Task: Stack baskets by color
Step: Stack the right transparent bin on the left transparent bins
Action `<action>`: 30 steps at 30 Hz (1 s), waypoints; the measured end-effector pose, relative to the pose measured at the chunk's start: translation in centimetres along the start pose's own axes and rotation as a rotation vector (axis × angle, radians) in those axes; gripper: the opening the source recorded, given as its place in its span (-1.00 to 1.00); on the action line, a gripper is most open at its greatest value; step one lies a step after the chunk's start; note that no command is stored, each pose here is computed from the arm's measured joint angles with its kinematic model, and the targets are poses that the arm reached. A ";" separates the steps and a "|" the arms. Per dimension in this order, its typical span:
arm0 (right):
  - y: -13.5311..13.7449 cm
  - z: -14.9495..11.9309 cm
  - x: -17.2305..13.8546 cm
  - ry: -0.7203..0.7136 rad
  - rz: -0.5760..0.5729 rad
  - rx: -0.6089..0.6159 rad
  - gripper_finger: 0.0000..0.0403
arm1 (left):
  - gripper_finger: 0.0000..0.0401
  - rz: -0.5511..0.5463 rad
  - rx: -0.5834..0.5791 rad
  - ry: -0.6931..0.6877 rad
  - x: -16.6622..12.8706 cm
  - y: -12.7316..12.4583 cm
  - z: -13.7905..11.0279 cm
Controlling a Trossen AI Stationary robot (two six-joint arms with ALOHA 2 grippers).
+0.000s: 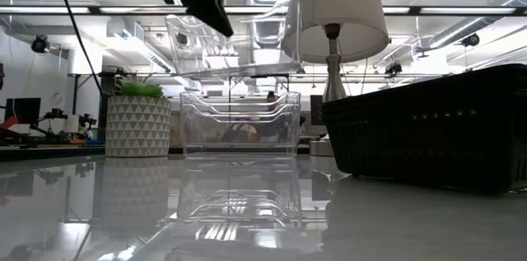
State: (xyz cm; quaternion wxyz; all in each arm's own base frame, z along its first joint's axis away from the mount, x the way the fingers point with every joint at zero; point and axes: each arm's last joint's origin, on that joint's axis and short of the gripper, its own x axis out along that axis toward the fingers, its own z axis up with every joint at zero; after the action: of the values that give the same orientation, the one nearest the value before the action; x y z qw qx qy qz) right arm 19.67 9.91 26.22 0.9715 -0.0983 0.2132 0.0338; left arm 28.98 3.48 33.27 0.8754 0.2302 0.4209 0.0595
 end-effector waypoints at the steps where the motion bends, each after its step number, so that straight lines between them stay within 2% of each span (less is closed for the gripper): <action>1: 0.0 0.0 0.0 0.000 0.000 -0.002 -0.59 | -1.00 0.002 -0.003 0.011 0.3 0.3 -0.1; 12: 0.0 0.0 0.0 0.004 0.000 -0.007 -0.59 | -1.00 0.059 -0.093 0.093 2.7 3.3 -1.6; 21: 0.0 -0.1 0.0 0.005 -0.001 -0.024 -0.59 | -1.00 0.087 -0.133 0.068 2.9 4.7 -2.0; 30: 0.0 -0.1 0.0 0.005 -0.002 -0.032 -0.59 | -1.00 0.065 -0.179 0.062 3.8 6.2 -2.9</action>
State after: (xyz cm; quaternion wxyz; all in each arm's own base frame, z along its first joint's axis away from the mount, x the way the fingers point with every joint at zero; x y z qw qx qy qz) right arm 19.65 9.89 26.16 0.9692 -0.1144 0.2151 0.0360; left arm 29.69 11.11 31.80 0.8766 0.1626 0.4332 0.1323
